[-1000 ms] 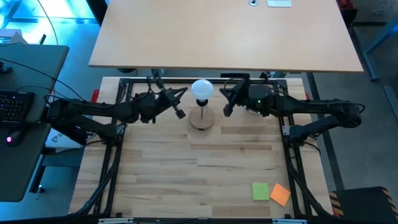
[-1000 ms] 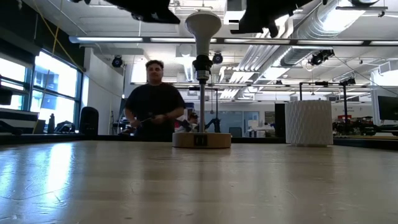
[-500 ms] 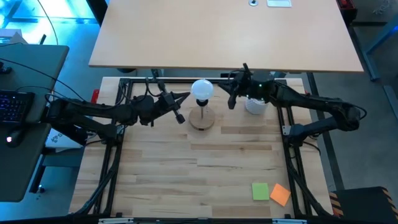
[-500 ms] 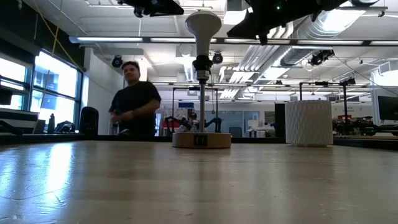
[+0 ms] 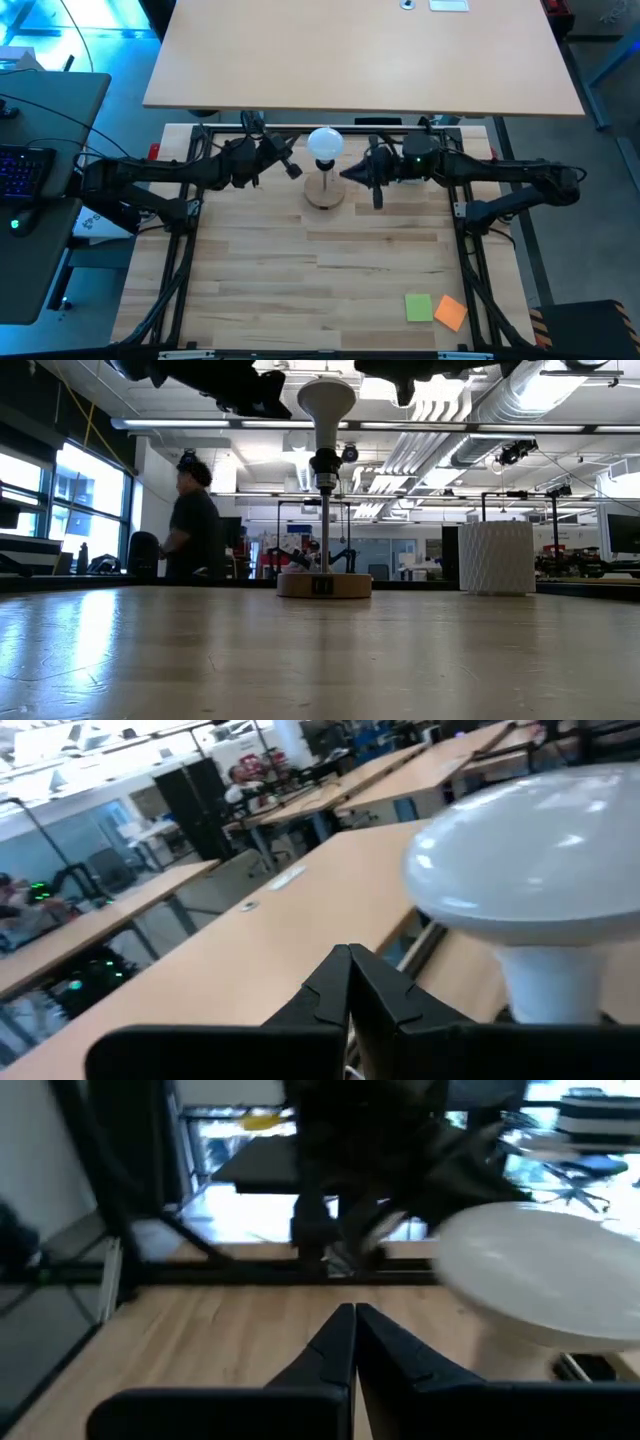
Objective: Screw lightbulb
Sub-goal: Insert the white lightbulb into the desk lamp
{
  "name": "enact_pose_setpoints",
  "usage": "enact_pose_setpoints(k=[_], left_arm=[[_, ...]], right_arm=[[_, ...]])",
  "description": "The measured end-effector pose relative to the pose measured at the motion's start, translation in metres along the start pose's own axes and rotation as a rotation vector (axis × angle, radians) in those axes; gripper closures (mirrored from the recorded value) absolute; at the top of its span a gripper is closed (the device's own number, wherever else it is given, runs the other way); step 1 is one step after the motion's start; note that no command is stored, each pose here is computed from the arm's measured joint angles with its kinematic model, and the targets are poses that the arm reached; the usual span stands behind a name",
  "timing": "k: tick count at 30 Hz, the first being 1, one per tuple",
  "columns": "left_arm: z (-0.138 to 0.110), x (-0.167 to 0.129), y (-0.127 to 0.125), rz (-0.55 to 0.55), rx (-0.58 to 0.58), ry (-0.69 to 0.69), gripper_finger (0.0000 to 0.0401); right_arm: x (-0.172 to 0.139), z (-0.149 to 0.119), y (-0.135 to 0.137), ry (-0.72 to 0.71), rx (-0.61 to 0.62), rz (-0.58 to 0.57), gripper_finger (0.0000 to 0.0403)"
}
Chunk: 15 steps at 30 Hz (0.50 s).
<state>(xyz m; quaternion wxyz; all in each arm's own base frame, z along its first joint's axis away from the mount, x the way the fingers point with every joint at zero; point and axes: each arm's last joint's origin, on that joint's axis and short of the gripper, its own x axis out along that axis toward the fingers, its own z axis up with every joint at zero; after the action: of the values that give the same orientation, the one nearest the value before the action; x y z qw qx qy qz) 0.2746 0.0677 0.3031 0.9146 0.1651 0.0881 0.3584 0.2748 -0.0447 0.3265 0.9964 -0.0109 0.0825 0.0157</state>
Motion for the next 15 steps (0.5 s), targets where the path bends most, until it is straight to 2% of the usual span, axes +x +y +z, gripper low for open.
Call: enact_pose_setpoints(k=[1,3,7,9,11,15], left_arm=[[0.001,-0.001,0.002,0.007,0.0,-0.002,0.0401],[0.004,-0.005,0.002,0.002,-0.007,-0.016,0.0401],[0.01,-0.014,-0.008,-0.085,-0.006,-0.052,0.0401],[0.012,-0.018,-0.015,-0.138,-0.008,-0.069,0.0401],[0.013,-0.019,-0.02,-0.169,-0.018,-0.083,0.0401],[0.01,-0.016,-0.023,-0.156,-0.023,-0.072,0.0401]], right_arm=[[-0.001,0.0,0.002,0.001,-0.013,-0.012,0.0396],[-0.004,0.003,0.0,-0.009,-0.017,-0.118,0.0396],[-0.012,0.005,-0.018,-0.006,0.024,-0.492,0.0396],[-0.014,0.003,-0.028,-0.002,0.04,-0.598,0.0396],[-0.011,0.003,-0.035,-0.022,0.05,-0.567,0.0396],[-0.001,-0.003,-0.041,-0.035,0.092,-0.384,0.0396]])
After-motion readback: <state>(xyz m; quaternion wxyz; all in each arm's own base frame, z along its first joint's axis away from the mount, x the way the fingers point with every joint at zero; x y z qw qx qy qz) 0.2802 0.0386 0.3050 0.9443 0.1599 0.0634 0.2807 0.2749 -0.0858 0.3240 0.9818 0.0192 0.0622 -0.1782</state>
